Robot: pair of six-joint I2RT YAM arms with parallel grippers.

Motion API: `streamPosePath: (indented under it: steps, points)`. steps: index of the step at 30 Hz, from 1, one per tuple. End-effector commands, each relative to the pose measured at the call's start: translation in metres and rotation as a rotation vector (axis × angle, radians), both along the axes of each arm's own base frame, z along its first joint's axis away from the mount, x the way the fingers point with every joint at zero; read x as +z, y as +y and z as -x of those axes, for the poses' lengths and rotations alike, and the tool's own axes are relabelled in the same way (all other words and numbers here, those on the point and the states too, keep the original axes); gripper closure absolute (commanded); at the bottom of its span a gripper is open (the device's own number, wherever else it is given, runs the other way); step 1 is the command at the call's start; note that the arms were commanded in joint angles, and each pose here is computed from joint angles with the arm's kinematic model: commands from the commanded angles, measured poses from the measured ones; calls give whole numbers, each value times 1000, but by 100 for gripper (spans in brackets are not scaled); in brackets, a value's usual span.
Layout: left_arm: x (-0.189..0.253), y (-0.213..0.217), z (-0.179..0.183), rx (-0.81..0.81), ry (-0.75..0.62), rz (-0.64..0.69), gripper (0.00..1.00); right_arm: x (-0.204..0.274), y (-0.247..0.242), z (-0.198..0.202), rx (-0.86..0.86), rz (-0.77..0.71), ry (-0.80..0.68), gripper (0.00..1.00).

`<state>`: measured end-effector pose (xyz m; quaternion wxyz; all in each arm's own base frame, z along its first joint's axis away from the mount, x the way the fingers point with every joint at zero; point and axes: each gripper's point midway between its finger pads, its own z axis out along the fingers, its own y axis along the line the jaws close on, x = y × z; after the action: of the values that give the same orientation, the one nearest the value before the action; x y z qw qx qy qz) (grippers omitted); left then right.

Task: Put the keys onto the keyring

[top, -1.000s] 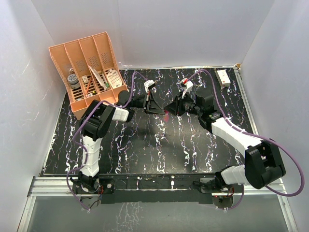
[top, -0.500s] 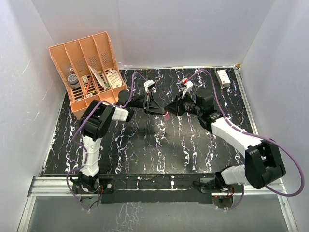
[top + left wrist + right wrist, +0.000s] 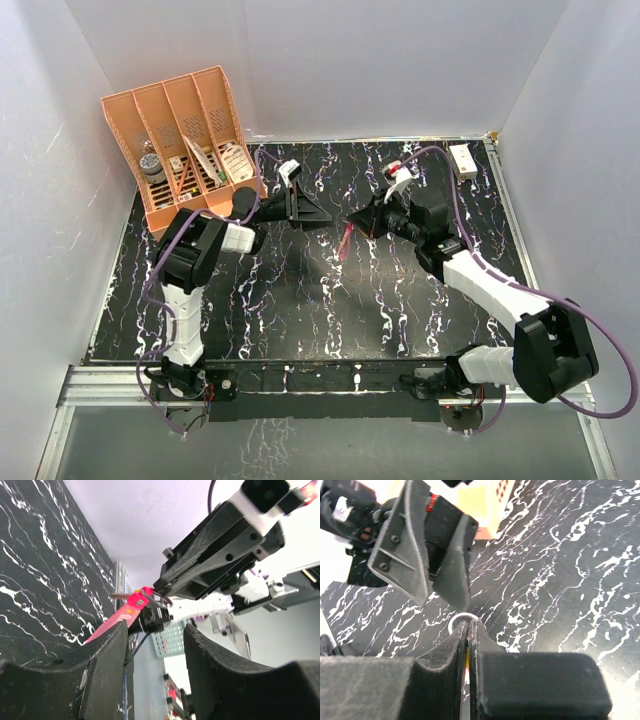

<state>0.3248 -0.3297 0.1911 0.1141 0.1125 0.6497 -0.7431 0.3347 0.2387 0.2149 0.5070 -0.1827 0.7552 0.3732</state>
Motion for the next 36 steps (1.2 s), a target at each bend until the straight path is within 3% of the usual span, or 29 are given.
streamPosePath:
  steps: [1,6,12,19,36]
  points:
    - [55,11,-5,159,-152,124,52,34,-22,-14,-163,-69,-129,100]
    - [52,14,-13,291,-150,91,52,37,-31,-15,-232,-114,-144,100]
    - [44,-7,-8,307,-192,-26,52,34,-29,-15,-224,-113,-146,100]
    - [23,-30,-8,352,-149,-197,51,35,-22,-12,-222,-88,-176,100]
    - [33,-22,-22,488,-79,-157,49,26,-4,1,-173,-4,-206,100]
